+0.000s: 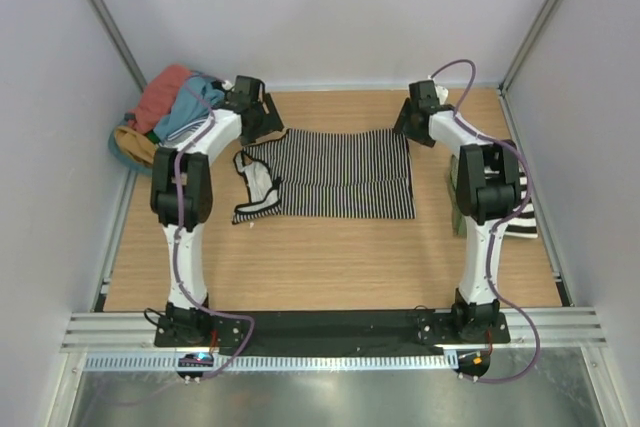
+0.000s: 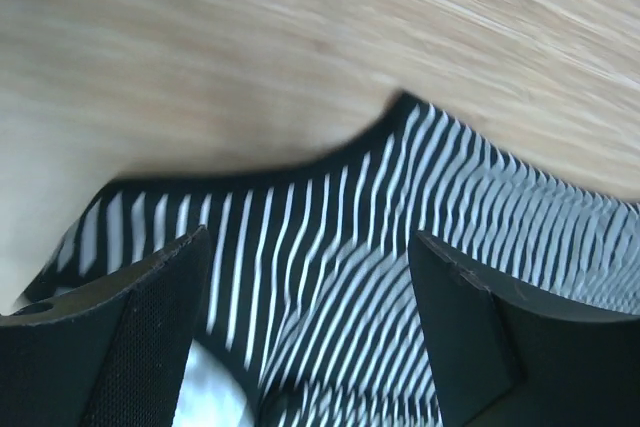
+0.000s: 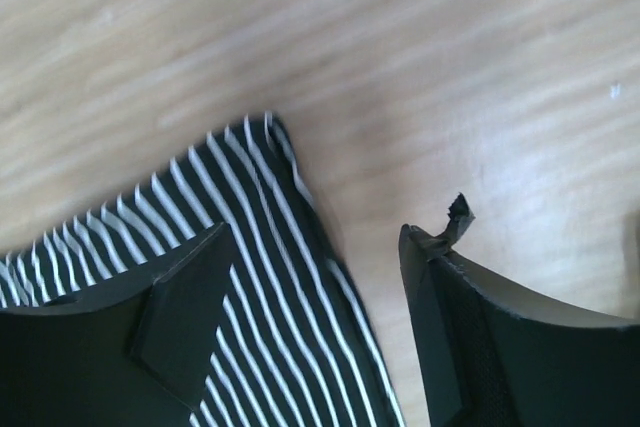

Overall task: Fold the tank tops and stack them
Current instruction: Flatten the tank top out

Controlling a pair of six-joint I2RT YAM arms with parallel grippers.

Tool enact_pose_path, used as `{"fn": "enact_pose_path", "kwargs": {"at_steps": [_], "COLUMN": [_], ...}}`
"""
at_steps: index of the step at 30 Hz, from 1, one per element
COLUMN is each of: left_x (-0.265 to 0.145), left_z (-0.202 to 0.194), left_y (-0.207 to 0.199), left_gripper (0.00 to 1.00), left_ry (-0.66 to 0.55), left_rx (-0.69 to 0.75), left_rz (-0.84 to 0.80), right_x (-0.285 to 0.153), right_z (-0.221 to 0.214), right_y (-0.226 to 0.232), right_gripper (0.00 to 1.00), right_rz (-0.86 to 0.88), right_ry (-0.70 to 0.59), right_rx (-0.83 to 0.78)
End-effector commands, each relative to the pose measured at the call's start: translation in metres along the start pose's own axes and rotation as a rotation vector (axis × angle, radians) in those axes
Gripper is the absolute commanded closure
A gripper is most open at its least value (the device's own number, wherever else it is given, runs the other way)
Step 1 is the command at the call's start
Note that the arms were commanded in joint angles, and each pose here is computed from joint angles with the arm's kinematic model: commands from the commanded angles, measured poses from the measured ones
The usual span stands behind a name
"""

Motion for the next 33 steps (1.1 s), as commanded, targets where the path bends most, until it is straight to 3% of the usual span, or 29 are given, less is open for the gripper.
{"fn": "enact_pose_path", "kwargs": {"at_steps": [1, 7, 13, 17, 22, 28, 30, 32, 33], "left_x": [-0.094, -0.127, -0.139, -0.135, -0.125, -0.133, -0.132, -0.130, -0.131], "left_z": [0.040, -0.013, -0.064, -0.084, -0.103, -0.112, -0.112, -0.117, -0.118], "left_y": [-0.007, -0.005, -0.012, -0.004, 0.023, 0.061, 0.073, 0.090, 0.095], "left_gripper": [0.19, 0.22, 0.23, 0.24, 0.26, 0.25, 0.27, 0.28, 0.28], "left_ry": [-0.213, -0.161, -0.074, -0.021, 0.047, -0.008, -0.015, -0.013, -0.015], "left_rx": [0.025, 0.058, 0.141, 0.163, 0.170, 0.048, -0.009, -0.062, -0.083], "left_rz": [-0.037, -0.063, -0.049, -0.043, 0.091, 0.123, 0.145, 0.174, 0.181], "right_x": [-0.053, -0.084, -0.105, -0.098, -0.082, -0.068, -0.066, -0.064, -0.063], "right_z": [0.004, -0.040, -0.075, -0.087, -0.085, -0.085, -0.087, -0.088, -0.089], "right_y": [0.013, -0.010, -0.036, -0.039, -0.030, -0.028, -0.028, -0.029, -0.030], "right_gripper": [0.28, 0.40, 0.40, 0.47, 0.49, 0.52, 0.60, 0.76, 0.89], "right_rz": [0.100, 0.067, 0.025, 0.019, 0.026, -0.010, -0.012, -0.016, -0.023], "right_ry": [-0.037, 0.010, 0.046, 0.060, 0.071, 0.065, 0.071, 0.069, 0.064], "right_rx": [0.027, -0.002, -0.009, -0.030, -0.042, -0.050, -0.053, -0.046, -0.044]}}
Point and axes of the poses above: each gripper's point midway between its finger pads, its own x axis out along the fingers, its own y axis along the line the jaws close on, z = x × y, the point moved 8 cm from there along -x, back along the fingers, and after that the axes turned 7 degrees about x, right-handed, at the moved point
